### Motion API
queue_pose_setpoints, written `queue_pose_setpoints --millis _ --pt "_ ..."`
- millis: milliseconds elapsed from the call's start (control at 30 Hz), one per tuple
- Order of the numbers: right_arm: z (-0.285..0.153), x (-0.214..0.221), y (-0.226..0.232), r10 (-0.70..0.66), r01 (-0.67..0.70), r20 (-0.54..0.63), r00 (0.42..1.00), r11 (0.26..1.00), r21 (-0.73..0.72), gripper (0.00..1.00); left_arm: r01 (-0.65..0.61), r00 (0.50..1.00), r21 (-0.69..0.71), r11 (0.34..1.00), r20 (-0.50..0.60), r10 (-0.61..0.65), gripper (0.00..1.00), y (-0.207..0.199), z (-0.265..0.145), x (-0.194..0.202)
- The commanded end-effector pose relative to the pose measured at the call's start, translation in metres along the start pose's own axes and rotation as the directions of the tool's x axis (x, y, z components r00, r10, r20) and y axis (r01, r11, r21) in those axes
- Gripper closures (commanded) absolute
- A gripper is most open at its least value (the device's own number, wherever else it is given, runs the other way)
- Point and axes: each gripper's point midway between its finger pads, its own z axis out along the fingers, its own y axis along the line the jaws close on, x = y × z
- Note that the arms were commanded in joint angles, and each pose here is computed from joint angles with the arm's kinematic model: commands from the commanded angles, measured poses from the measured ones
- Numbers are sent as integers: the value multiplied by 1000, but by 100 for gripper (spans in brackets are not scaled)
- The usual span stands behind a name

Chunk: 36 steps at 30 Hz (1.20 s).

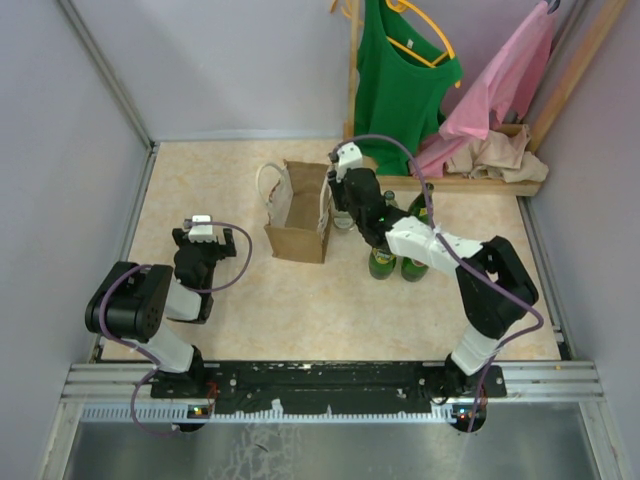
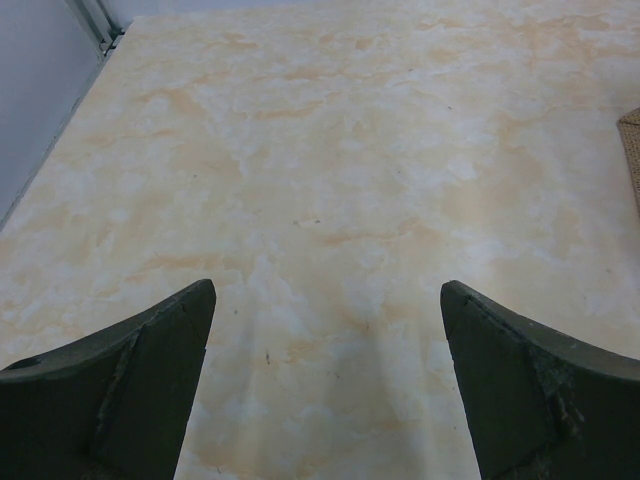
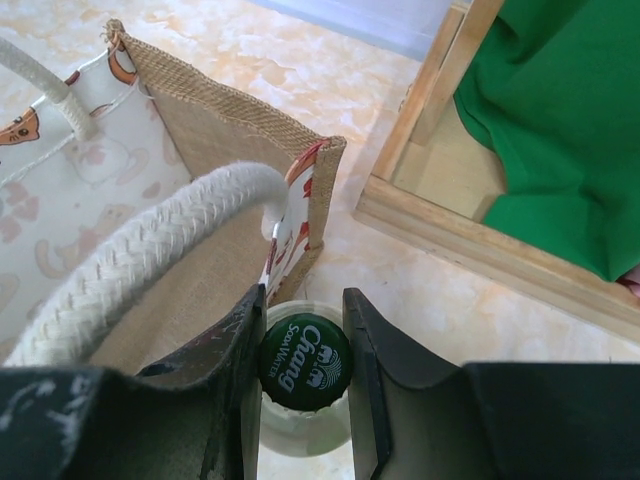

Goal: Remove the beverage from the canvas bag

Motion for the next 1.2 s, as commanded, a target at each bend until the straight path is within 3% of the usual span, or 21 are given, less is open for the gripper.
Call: queue_pose_setpoints --millis 0,433,1033,1100,1167 --pt "-28 -80 -13 102 -108 253 962 994 9 100 13 1000 4 1000 25 -13 0 -1 4 -8" --pt "-50 -39 -17 115 -116 201 973 993 -4 100 12 1000 4 1000 24 -13 0 0 4 -7" --pt "-56 -33 5 157 -126 242 957 982 -138 100 13 1000 3 1000 24 -13 0 0 4 -7" --pt "-54 -33 6 152 -120 240 959 982 -143 87 12 1000 3 1000 24 -13 0 0 4 -7" --pt "-53 -33 6 148 -117 238 960 983 -141 59 12 1000 2 1000 25 -12 0 0 4 -8"
